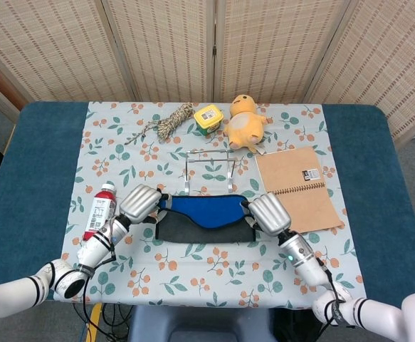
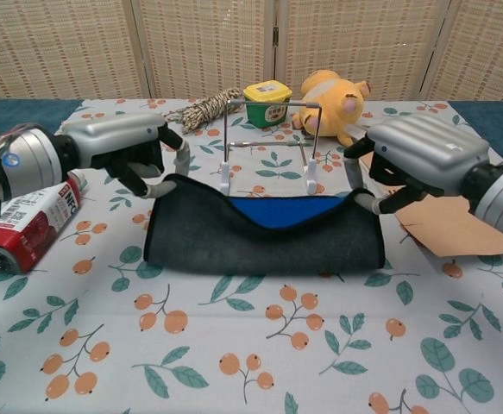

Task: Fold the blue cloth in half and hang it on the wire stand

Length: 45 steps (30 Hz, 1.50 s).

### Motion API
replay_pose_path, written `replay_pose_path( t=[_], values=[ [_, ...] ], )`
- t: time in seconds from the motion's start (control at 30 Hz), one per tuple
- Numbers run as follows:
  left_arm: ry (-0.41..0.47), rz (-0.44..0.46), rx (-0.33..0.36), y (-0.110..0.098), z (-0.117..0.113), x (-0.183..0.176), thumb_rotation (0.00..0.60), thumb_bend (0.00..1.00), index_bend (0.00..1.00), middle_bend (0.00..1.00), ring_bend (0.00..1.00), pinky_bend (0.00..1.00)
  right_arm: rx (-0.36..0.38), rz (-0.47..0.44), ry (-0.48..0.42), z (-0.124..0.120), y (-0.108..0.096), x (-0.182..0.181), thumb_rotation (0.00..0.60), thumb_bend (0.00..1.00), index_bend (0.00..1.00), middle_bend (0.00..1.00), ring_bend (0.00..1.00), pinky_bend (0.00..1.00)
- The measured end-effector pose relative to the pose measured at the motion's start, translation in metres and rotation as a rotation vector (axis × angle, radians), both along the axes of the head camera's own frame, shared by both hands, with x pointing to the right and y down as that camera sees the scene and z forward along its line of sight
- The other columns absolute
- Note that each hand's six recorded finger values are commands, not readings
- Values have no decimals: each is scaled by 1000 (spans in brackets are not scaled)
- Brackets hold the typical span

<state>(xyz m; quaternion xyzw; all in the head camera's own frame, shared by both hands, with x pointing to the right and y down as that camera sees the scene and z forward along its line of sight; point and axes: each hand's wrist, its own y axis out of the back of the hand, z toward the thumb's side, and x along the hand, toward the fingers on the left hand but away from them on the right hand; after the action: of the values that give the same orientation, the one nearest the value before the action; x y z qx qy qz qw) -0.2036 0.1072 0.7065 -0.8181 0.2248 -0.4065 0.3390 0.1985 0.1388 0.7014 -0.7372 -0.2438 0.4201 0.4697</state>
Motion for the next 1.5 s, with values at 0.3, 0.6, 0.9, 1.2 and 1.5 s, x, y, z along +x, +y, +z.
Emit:
replay_pose_path(
  t=[0.3, 0.6, 0.9, 1.2, 1.5],
  values=[
    [-62, -44, -27, -7, 16, -9, 600, 434, 525, 1000, 953, 1000, -14, 54, 45, 18, -16, 5, 600, 413, 654, 980, 916, 976],
    [-100, -56, -43, -19, 29, -6, 600, 434, 520, 1000, 952, 1000, -32, 75, 83, 32, -22, 6, 600, 414, 654, 979, 916, 976],
    [-148, -42, -48, -26, 40, -2, 600, 434, 516, 1000, 950, 1000, -43, 77, 112, 43, -26, 4, 600, 413, 654, 979, 916, 976],
    [-179, -38, -53, -30, 49, 2, 600, 434, 516, 1000, 948, 1000, -52, 72, 124, 53, -30, -5, 600, 414, 654, 978, 916, 976],
    [-207, -44, -52, -35, 56, 3, 600, 433, 509, 1000, 943, 1000, -48, 62, 142, 59, -34, -12, 600, 414, 654, 973, 916, 976]
  ],
)
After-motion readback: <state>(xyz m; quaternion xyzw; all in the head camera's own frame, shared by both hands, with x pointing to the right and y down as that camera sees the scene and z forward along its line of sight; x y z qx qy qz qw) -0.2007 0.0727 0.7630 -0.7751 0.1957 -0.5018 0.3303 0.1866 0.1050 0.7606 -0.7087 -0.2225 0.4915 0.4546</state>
